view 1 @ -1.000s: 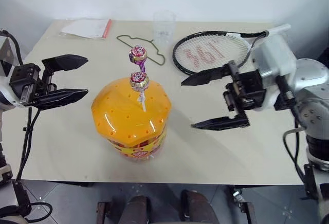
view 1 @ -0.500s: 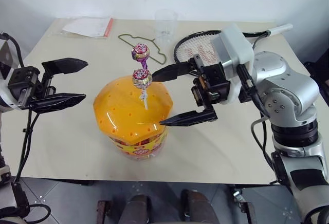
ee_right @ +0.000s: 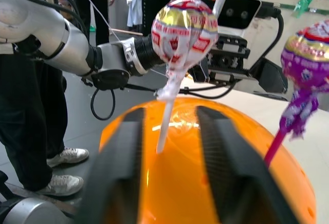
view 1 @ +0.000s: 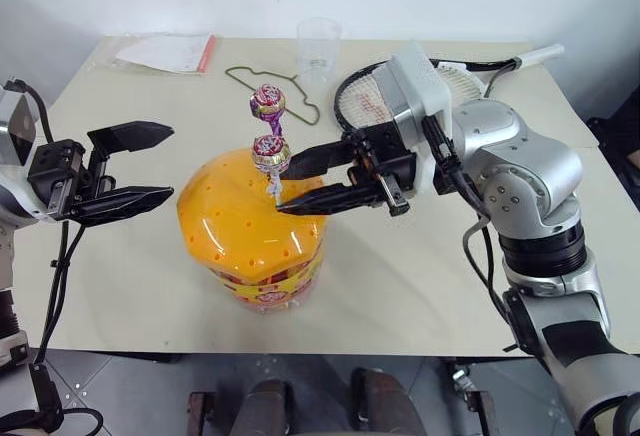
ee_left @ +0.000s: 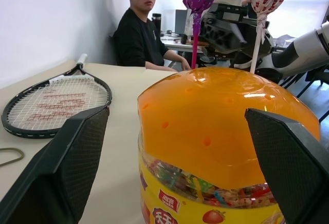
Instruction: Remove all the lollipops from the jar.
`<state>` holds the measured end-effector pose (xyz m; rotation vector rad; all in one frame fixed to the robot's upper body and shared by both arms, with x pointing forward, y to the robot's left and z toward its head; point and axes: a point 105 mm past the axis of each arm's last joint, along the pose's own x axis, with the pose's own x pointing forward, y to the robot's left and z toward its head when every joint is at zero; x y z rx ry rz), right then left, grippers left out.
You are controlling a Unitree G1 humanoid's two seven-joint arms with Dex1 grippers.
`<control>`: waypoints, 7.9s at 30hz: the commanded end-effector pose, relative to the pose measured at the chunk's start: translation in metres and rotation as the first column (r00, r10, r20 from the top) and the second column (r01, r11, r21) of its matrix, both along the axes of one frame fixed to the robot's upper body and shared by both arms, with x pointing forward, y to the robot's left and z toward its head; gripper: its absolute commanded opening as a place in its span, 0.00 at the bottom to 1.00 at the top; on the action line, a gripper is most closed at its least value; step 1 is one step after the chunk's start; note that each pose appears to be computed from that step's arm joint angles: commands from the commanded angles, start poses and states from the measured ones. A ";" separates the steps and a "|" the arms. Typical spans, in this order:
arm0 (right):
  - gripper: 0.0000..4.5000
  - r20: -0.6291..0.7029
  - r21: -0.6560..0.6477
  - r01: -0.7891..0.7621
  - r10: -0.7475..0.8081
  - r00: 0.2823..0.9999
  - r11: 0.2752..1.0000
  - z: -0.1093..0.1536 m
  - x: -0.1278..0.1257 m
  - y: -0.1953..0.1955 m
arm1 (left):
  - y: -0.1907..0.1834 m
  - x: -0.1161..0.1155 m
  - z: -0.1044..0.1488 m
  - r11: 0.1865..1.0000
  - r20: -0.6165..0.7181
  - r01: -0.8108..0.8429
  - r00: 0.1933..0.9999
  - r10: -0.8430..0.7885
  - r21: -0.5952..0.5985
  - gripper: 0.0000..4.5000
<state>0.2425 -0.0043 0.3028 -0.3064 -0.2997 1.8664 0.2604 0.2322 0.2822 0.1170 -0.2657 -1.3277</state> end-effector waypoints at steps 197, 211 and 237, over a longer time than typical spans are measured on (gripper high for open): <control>0.00 -0.043 -0.417 0.909 -0.999 -0.026 -0.006 -0.096 0.111 -0.327 | 0.050 -0.039 -0.003 0.994 -0.051 -0.093 0.995 0.090 -0.053 1.00; 0.06 -0.021 -0.512 0.839 -0.973 -0.229 -0.187 -0.155 0.099 -0.375 | 0.052 -0.038 0.002 0.972 -0.062 -0.219 0.973 0.224 0.081 1.00; 1.00 -0.032 -0.177 0.770 -0.785 0.618 0.613 -0.070 0.041 -0.209 | 0.093 -0.016 -0.042 0.840 -0.147 -0.529 0.827 0.542 0.118 1.00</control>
